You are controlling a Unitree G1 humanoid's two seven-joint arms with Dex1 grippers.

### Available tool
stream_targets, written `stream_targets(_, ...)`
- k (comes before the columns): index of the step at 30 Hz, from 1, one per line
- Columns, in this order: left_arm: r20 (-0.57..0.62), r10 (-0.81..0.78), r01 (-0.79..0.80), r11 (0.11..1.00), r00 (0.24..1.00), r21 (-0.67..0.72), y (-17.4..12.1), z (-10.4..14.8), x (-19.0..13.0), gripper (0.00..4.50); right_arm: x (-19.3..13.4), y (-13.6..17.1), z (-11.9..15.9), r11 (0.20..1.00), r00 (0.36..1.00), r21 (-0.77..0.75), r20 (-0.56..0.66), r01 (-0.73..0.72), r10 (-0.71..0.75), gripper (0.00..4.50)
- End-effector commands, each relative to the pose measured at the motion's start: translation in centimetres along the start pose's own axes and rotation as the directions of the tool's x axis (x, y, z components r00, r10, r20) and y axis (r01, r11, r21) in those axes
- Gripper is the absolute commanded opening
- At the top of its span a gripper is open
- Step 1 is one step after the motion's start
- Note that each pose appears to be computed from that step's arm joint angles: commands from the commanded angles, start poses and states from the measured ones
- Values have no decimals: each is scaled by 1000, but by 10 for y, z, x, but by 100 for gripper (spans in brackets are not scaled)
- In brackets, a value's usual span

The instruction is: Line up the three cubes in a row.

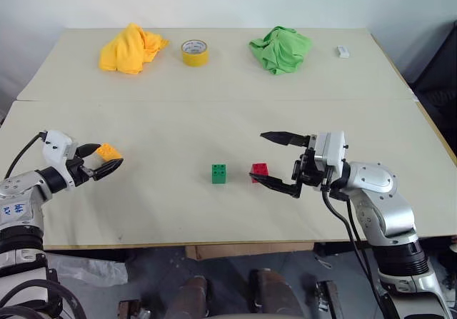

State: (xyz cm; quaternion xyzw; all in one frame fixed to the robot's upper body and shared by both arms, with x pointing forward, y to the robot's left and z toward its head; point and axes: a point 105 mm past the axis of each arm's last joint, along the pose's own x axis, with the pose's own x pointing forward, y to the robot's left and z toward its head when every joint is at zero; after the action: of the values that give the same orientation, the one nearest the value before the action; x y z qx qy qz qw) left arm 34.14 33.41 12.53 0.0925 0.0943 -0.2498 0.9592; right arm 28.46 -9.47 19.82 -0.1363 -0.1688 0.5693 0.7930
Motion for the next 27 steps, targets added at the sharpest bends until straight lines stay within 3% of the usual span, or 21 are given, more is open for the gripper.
stream_targets(1,19,-6,6,1000,1000,28,3,8,-2,333,-3,-3,13,999,1000,-42,18,22,-21,450)
stream_targets(7,31,-53,52,997,998,50,-2,13,1,149,-4,-2,13,999,1000,-40,13,26,-25,450)
stream_targets(9,123,-275,270,961,953,61,-31,40,4,150,-6,-3,13,999,1000,-40,2,26,-26,450)
stream_targets(11,1,-530,520,832,848,192,-71,48,4,150,-9,-5,11,999,1000,-41,-10,28,-29,450)
stream_targets(13,-129,-630,639,722,766,266,-92,44,3,150,-11,-6,10,999,999,-43,-17,29,-29,450)
stream_targets(17,-183,-730,736,573,658,361,-119,55,23,150,-12,-5,8,999,999,-40,-25,27,-28,450)
stream_targets(27,-265,-744,780,520,614,347,-120,33,55,150,-29,1,3,998,995,-23,-74,58,-60,450)
